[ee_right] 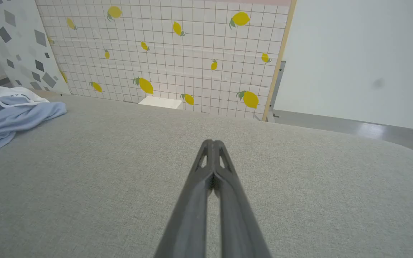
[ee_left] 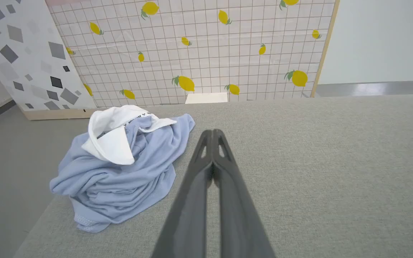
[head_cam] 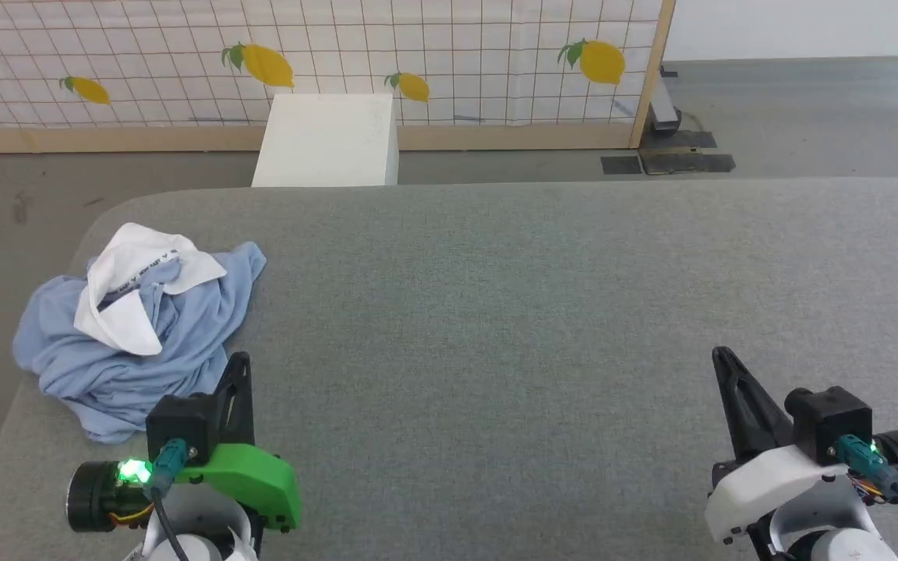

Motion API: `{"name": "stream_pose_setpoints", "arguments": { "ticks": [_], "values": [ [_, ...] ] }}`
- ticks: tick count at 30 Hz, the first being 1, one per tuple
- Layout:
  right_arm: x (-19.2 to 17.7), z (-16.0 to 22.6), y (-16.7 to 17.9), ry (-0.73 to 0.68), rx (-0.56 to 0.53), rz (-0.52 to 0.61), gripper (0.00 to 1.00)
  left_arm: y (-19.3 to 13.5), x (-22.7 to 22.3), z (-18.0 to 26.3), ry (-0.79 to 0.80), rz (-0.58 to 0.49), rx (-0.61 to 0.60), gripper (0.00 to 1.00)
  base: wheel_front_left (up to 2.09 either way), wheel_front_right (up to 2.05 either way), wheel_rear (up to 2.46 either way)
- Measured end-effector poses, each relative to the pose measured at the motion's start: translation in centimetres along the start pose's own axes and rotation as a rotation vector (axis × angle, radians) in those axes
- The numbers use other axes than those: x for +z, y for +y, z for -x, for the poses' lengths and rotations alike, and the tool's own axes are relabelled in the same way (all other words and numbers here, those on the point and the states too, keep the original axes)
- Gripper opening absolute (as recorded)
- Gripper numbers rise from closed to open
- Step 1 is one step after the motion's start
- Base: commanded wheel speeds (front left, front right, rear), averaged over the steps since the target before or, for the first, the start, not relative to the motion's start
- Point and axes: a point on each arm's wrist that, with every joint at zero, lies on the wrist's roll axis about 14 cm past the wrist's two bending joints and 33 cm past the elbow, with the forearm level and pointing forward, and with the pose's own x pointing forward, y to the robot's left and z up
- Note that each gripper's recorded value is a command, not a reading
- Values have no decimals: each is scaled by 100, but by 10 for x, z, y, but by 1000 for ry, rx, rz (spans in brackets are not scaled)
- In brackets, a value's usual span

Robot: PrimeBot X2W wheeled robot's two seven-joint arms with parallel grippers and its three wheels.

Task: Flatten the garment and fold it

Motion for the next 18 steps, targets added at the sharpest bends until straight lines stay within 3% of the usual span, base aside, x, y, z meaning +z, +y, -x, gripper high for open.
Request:
{"name": "stream_pose_setpoints", "arguments": {
  "ticks": [18],
  "values": [
    [0, 0, 0, 0, 0, 0, 0, 0, 0, 0, 0, 0, 0, 0, 0, 0, 0]
  ]
}}
